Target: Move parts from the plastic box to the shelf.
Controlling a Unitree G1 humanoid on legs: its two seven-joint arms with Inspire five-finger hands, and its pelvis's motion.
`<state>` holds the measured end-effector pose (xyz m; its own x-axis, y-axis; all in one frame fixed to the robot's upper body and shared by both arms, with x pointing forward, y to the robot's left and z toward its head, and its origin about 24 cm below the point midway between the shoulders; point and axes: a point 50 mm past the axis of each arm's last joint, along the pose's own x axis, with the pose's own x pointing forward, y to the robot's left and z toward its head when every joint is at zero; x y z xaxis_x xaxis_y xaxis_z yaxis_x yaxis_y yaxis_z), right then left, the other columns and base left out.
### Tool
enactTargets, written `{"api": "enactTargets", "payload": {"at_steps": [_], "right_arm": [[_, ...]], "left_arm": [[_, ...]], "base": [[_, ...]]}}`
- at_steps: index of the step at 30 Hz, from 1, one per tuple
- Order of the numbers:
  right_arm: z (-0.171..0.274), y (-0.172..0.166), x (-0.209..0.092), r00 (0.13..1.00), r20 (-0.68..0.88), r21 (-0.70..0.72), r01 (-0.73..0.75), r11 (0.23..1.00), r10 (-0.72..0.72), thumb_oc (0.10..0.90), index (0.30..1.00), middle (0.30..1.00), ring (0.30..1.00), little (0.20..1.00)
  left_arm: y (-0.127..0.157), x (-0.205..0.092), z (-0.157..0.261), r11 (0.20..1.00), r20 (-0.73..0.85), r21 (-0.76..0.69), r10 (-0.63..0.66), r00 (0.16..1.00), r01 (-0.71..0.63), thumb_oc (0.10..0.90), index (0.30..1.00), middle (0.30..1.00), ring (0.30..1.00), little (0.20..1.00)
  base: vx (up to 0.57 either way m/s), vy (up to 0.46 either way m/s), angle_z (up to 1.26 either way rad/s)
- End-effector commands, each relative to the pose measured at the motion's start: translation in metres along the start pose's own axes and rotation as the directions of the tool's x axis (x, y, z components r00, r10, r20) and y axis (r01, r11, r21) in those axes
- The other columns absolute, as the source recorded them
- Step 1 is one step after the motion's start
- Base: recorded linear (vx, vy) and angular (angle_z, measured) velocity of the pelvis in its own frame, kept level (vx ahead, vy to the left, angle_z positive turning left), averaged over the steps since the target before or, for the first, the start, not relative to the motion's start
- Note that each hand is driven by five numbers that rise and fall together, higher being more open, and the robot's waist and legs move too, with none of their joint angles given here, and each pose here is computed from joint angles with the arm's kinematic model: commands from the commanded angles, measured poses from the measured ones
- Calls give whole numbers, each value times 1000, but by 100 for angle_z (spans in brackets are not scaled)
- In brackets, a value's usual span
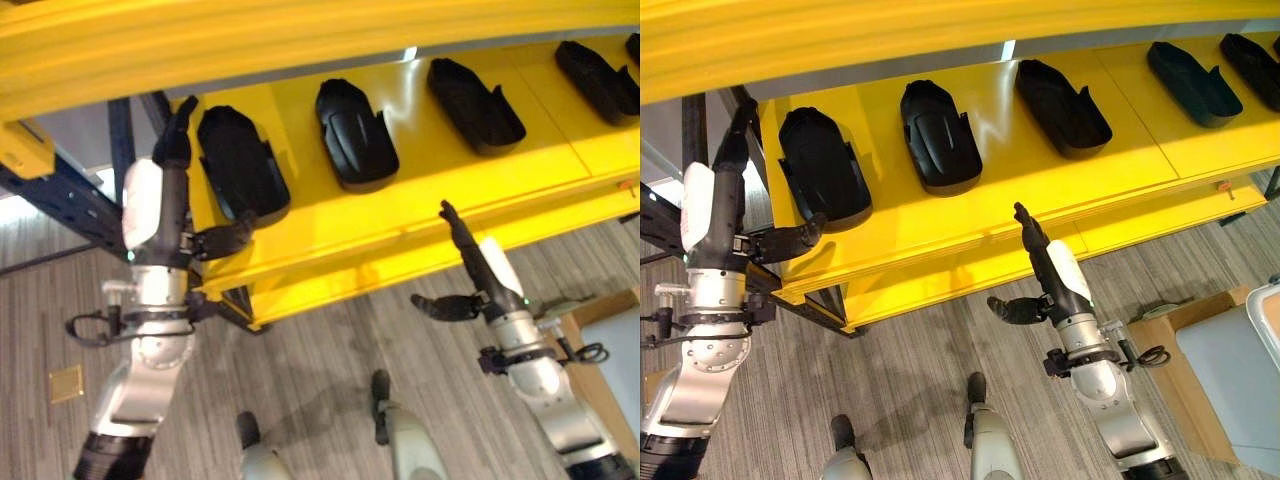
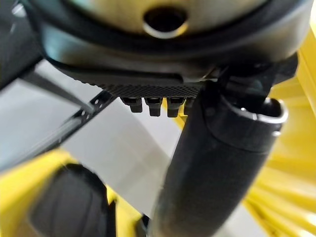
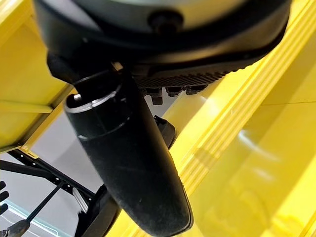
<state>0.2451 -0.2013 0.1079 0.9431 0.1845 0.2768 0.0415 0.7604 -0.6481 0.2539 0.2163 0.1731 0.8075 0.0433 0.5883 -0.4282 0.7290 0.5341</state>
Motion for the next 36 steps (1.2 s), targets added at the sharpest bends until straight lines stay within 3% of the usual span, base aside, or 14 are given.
{"api": "enactTargets", "payload": {"at_steps": [1, 3, 4, 8, 13, 27, 36], "right_arm": [[55, -31, 14, 931, 306, 92, 182, 979, -201, 900, 1000, 1000, 1000, 1000], [56, -31, 13, 929, 310, 93, 184, 979, -204, 900, 1000, 1000, 1000, 1000], [56, -30, 12, 927, 312, 97, 188, 977, -209, 900, 1000, 1000, 1000, 1000], [56, -31, 10, 923, 312, 94, 206, 974, -225, 900, 1000, 1000, 1000, 1000], [55, -30, 8, 924, 309, 92, 207, 974, -225, 900, 1000, 1000, 1000, 1000], [50, -27, 6, 930, 284, 97, 212, 972, -231, 900, 1000, 1000, 1000, 1000], [46, -25, 8, 935, 268, 99, 211, 972, -231, 900, 1000, 1000, 1000, 1000]], "left_arm": [[11, 11, 44, 993, 249, -118, 56, 967, -27, 900, 1000, 1000, 1000, 1000], [5, 9, 44, 986, 239, -166, 43, 970, -3, 900, 1000, 1000, 1000, 1000], [-7, 6, 45, 964, 217, -261, 9, 976, 50, 900, 1000, 1000, 1000, 1000], [-28, 0, 44, 924, 200, -345, -99, 975, 164, 900, 1000, 1000, 1000, 1000], [-44, -2, 43, 902, 193, -363, -171, 966, 232, 900, 1000, 1000, 1000, 1000], [-73, -10, 16, 928, 83, -220, -290, 953, 302, 900, 1000, 1000, 1000, 1000], [-79, -4, -8, 963, -19, -104, -253, 967, 249, 900, 1000, 1000, 1000, 1000]], "base": [[0, 0, 0], [0, 0, 0], [0, 0, 0], [0, 0, 0], [0, 0, 0], [0, 0, 0], [0, 0, 0]]}}
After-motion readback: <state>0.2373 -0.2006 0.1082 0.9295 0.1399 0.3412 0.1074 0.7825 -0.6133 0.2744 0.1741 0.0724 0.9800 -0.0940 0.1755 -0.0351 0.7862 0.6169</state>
